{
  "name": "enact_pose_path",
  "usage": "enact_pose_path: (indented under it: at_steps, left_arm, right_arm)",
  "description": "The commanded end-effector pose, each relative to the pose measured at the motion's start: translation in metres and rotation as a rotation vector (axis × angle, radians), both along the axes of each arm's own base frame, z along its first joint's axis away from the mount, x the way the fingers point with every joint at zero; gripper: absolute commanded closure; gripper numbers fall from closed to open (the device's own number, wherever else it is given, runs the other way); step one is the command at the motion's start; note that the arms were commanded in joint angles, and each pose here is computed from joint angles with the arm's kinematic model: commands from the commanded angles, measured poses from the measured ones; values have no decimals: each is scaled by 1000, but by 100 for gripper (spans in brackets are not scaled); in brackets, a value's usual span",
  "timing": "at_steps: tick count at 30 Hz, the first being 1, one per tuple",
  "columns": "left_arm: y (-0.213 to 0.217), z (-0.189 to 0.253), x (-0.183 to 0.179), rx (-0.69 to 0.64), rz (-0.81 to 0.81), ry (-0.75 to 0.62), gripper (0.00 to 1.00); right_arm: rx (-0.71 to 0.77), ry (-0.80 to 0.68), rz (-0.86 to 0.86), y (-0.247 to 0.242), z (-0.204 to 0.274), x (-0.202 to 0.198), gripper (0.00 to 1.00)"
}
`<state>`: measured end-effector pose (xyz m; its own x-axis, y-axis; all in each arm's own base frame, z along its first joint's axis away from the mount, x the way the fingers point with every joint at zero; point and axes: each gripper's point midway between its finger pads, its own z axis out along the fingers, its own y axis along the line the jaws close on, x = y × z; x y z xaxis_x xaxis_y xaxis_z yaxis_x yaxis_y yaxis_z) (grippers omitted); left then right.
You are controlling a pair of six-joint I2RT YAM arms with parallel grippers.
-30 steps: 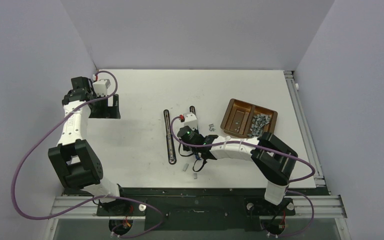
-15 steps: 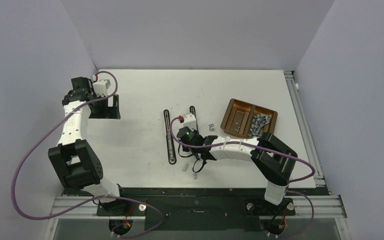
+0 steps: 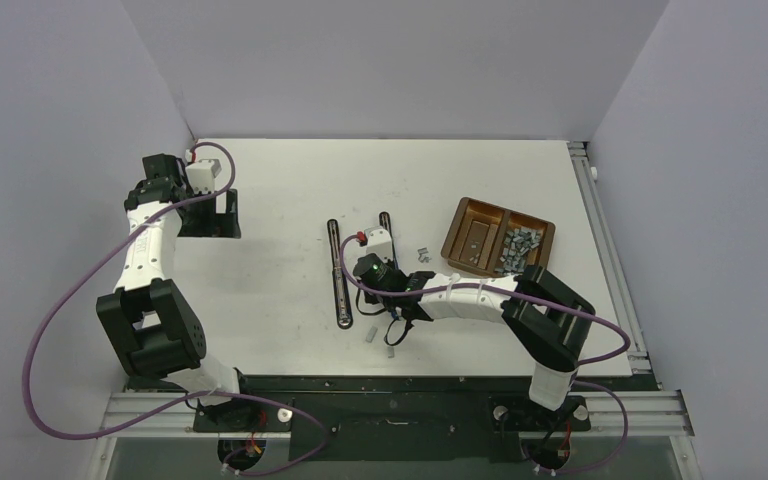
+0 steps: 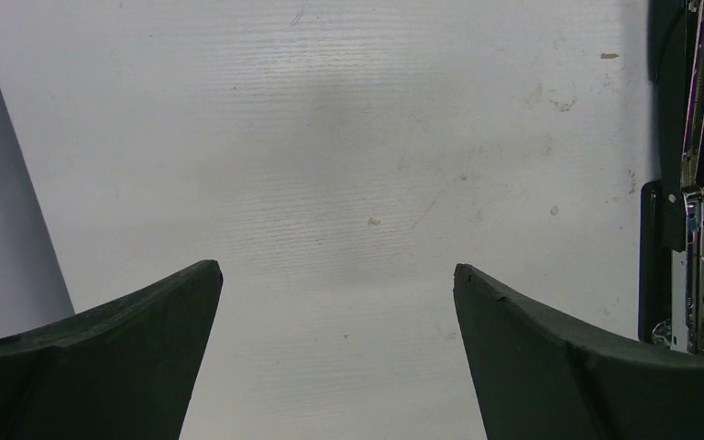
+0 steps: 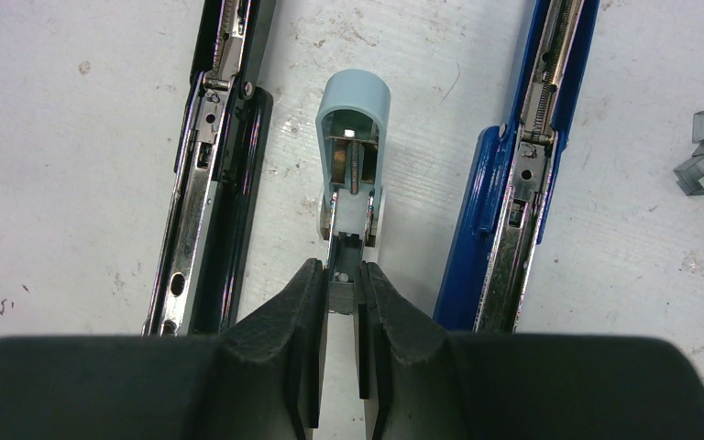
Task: Load the staples into the stapler
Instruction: Install the staple into the stapler.
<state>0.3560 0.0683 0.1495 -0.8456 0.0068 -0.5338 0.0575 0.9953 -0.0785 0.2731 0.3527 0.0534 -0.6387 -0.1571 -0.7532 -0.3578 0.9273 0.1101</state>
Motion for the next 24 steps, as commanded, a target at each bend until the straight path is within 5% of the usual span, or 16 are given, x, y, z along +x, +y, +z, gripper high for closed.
enact_pose_path:
  at_steps: [1,24]
  left_arm:
    - [4,18,4,22,1,-68,4]
    - [5,18,4,27,2,-68,4]
  right_arm:
    - [70,-39,10,16,21,5,91]
    - [52,-29,16,19,12,5,91]
